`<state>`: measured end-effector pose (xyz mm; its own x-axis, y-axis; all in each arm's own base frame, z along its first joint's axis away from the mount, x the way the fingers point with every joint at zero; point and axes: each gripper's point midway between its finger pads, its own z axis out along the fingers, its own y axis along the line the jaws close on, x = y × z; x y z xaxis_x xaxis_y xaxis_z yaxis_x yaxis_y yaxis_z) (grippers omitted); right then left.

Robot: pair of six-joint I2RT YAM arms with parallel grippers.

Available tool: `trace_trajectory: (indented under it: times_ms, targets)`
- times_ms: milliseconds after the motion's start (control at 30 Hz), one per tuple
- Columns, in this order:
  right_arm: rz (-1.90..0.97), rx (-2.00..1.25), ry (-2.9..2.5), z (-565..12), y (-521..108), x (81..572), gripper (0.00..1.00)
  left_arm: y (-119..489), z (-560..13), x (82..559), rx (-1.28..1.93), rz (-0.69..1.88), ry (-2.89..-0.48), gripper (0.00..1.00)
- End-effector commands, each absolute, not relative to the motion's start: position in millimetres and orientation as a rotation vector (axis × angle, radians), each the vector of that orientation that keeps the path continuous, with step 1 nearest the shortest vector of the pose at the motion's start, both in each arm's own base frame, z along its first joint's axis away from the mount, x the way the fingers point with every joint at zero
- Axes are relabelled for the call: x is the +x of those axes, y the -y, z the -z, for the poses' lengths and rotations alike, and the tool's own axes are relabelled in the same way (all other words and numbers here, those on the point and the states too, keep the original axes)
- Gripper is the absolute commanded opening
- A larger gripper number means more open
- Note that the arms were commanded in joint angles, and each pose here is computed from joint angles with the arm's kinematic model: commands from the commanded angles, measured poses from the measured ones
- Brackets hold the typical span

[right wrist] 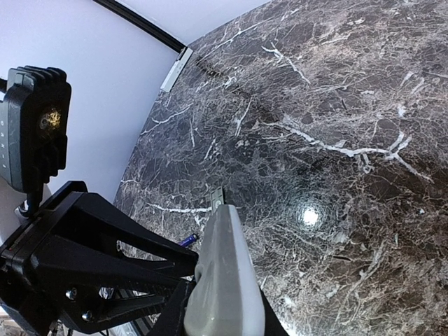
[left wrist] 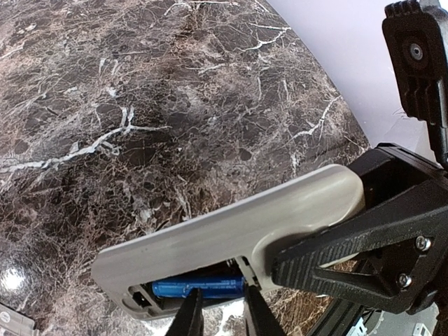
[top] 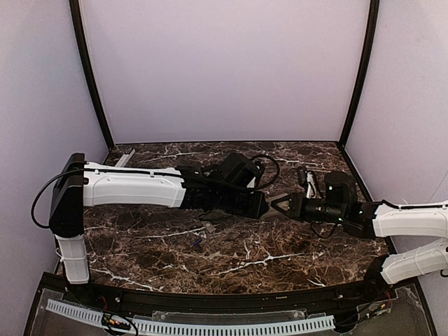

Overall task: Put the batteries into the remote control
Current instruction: Adjust the battery in the battery compartment.

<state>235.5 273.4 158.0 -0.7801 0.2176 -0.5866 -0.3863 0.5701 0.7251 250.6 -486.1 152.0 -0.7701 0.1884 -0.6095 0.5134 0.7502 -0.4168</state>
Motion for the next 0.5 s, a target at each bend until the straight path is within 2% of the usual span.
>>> trace_trajectory:
  times_ms: [0, 233, 467]
  targets:
    - [-1.34, -0.208, -1.95, -221, -288, 235, 0.0, 440, -103, 269, 0.516, 0.53, -2.519, 0.21]
    - [-1.272, -0.152, -2.037, -198, -279, 240, 0.0, 456, -155, 270, 0.591, 0.683, -2.369, 0.24]
    - [-1.255, -0.153, -2.063, -188, -278, 241, 0.0, 463, -198, 271, 0.64, 0.778, -2.225, 0.31]
